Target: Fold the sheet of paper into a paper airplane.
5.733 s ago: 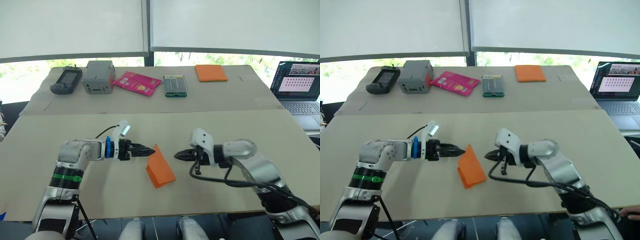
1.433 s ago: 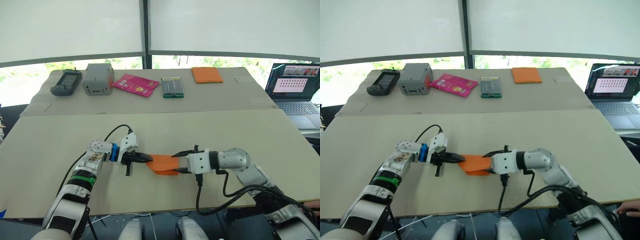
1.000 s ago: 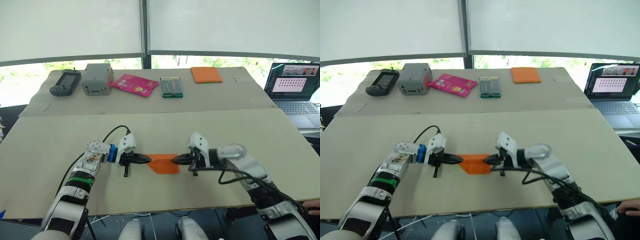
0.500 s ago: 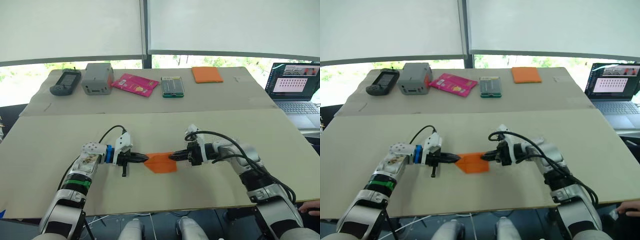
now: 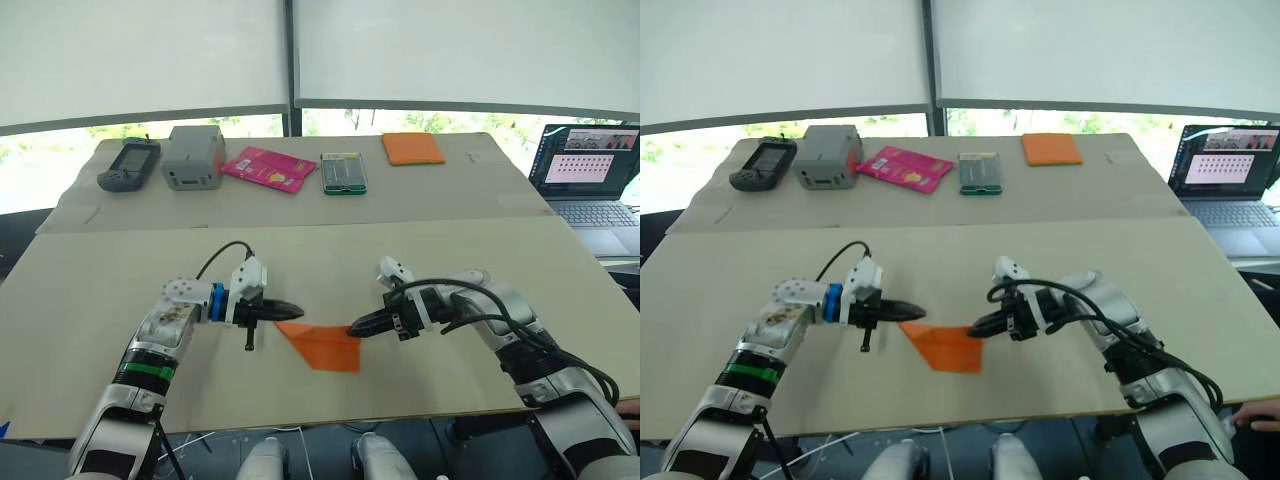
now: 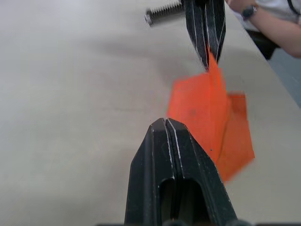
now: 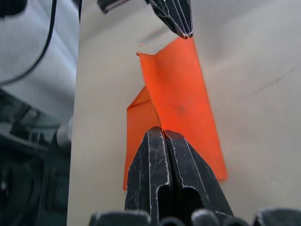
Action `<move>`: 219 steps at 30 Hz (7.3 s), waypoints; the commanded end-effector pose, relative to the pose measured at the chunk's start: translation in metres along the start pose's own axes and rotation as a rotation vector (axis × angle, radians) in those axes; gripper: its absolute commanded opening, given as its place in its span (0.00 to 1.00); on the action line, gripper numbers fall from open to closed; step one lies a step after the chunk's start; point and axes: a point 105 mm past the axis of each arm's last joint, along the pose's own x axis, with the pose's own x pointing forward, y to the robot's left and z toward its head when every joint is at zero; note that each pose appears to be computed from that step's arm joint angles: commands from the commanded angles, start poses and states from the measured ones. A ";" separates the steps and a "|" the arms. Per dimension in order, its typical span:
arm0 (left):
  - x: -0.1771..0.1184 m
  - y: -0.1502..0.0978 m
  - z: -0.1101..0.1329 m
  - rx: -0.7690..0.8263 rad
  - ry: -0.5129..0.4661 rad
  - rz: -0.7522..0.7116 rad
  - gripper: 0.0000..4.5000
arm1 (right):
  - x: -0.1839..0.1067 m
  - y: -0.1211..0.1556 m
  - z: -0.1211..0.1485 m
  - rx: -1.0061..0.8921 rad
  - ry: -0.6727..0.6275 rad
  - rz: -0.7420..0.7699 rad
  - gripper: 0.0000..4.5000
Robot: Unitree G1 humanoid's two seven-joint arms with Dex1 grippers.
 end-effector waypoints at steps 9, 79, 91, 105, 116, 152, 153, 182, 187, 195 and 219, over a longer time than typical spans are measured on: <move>-0.002 -0.001 -0.017 0.073 0.083 0.007 0.00 | -0.004 -0.010 0.004 -0.074 0.009 0.028 0.01; 0.044 -0.005 0.000 0.109 -0.057 0.013 0.00 | -0.032 -0.049 0.000 0.201 -0.088 -0.170 0.42; 0.047 0.007 -0.001 0.088 -0.048 0.032 0.00 | -0.024 -0.009 0.052 -0.296 -0.373 -0.523 0.67; 0.042 0.007 -0.010 0.077 -0.007 0.008 0.00 | 0.025 -0.010 -0.036 -0.030 -0.268 -0.760 0.01; 0.040 0.008 -0.011 0.071 -0.012 0.010 0.00 | -0.018 -0.004 -0.076 -0.018 -0.255 -0.927 0.01; 0.035 0.003 -0.019 0.076 0.010 0.014 0.00 | -0.039 0.004 -0.072 -0.072 -0.340 -0.854 0.01; 0.035 0.003 -0.018 0.075 0.006 0.017 0.00 | -0.041 0.008 -0.061 -0.110 -0.361 -0.833 0.01; -0.038 -0.008 0.025 -0.055 -0.113 0.250 0.85 | -0.045 0.002 -0.004 0.140 -0.312 -0.450 0.96; -0.034 -0.010 0.017 -0.065 -0.086 0.260 0.85 | -0.031 -0.004 -0.007 0.203 -0.323 -0.383 0.96; -0.037 -0.010 0.006 -0.082 -0.037 0.287 0.86 | -0.019 -0.001 -0.003 0.272 -0.354 -0.249 0.55; -0.038 -0.024 -0.007 -0.171 -0.043 0.289 0.86 | -0.050 -0.044 0.110 -0.770 -0.138 -0.485 0.00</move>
